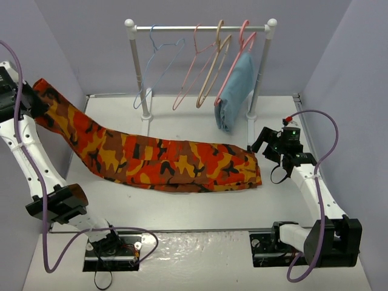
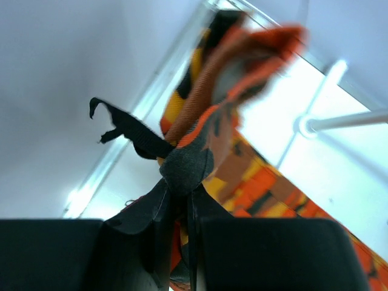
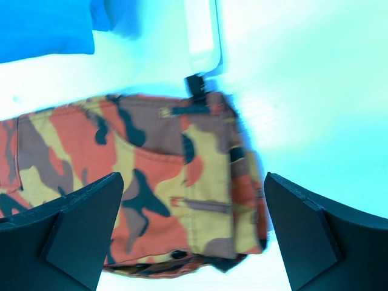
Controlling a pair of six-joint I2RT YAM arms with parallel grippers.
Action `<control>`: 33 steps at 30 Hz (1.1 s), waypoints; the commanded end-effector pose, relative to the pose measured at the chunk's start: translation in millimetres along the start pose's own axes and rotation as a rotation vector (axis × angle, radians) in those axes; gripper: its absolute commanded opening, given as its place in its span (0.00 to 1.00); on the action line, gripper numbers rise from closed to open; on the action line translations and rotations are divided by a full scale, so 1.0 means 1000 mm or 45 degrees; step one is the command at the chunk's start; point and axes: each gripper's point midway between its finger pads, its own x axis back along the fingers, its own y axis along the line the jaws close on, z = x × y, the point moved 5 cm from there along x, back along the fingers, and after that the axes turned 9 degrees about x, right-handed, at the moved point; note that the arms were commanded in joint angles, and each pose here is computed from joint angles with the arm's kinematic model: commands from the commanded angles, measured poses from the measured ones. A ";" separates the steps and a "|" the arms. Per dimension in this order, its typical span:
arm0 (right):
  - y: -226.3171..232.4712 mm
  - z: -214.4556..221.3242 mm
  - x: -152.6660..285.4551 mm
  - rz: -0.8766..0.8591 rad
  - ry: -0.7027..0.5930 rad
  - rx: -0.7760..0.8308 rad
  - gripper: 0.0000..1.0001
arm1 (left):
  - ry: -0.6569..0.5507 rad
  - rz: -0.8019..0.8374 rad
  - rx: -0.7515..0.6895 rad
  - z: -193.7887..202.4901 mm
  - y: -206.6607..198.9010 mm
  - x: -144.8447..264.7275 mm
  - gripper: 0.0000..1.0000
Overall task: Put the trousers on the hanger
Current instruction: Fold the trousers
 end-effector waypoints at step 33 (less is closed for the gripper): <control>0.025 -0.074 0.037 -0.079 -0.271 0.054 1.00 | 0.832 1.532 0.038 0.271 -0.323 0.146 0.00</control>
